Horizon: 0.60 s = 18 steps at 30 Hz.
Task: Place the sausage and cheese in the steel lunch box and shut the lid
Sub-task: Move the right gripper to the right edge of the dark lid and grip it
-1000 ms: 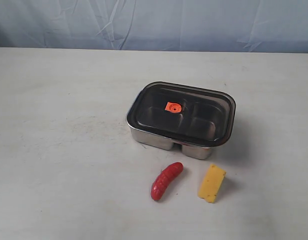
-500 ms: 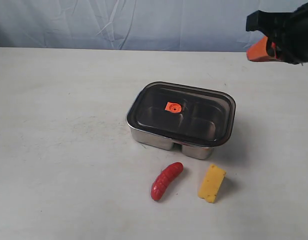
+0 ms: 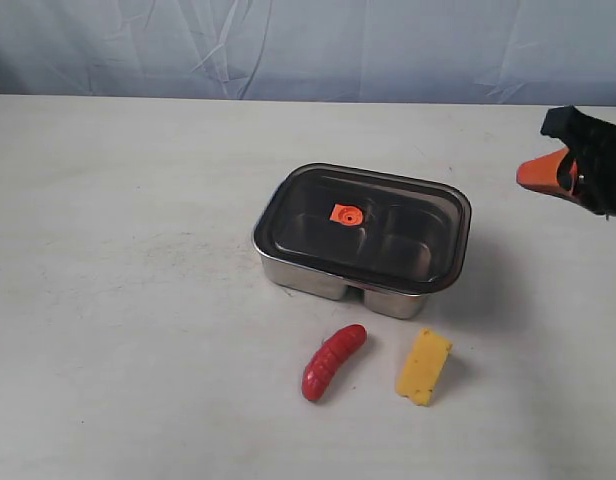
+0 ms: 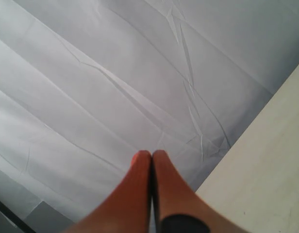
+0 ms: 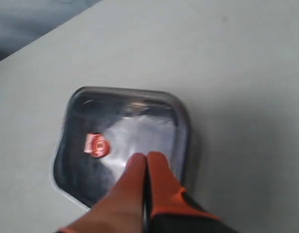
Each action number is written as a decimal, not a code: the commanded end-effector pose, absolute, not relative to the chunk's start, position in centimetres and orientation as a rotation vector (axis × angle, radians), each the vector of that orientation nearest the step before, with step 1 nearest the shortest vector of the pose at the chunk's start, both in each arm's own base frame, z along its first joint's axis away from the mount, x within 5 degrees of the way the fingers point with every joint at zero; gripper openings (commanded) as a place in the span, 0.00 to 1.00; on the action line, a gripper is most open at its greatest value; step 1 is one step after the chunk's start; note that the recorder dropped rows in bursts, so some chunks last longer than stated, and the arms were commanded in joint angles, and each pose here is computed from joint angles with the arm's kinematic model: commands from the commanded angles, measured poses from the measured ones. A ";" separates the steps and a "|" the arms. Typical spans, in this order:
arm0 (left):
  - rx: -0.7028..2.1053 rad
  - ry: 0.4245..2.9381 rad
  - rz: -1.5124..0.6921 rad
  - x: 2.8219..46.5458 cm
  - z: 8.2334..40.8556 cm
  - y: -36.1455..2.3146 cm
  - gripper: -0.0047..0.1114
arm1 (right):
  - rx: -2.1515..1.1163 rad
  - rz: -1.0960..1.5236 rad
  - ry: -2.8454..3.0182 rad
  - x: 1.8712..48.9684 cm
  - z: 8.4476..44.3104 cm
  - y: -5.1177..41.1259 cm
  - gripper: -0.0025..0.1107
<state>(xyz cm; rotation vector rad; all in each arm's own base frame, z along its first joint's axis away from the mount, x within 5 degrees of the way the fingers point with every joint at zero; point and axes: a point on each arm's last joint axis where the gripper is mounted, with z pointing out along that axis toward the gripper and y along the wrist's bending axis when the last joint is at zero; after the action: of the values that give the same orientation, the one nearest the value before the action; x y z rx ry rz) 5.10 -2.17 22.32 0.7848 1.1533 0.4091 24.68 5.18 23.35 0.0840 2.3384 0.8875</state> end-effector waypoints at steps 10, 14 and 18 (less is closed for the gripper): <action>0.782 1.155 0.408 5.1 22.2 -2.1 0.04 | 0.078 1.458 2.199 27.3 16.2 2.5 0.02; 0.782 1.155 0.408 5.1 22.2 -2.1 0.04 | 0.149 1.471 2.230 27.7 14.7 2.7 0.02; 0.782 1.155 0.408 5.1 22.2 -2.1 0.04 | 0.172 1.406 2.268 27.9 14.1 2.4 0.03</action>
<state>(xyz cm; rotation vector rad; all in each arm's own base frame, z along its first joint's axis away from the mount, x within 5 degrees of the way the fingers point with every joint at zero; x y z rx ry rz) 5.10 -2.16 22.31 0.7848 1.1551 0.4097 27.81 2.55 14.42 0.1593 2.2585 1.4477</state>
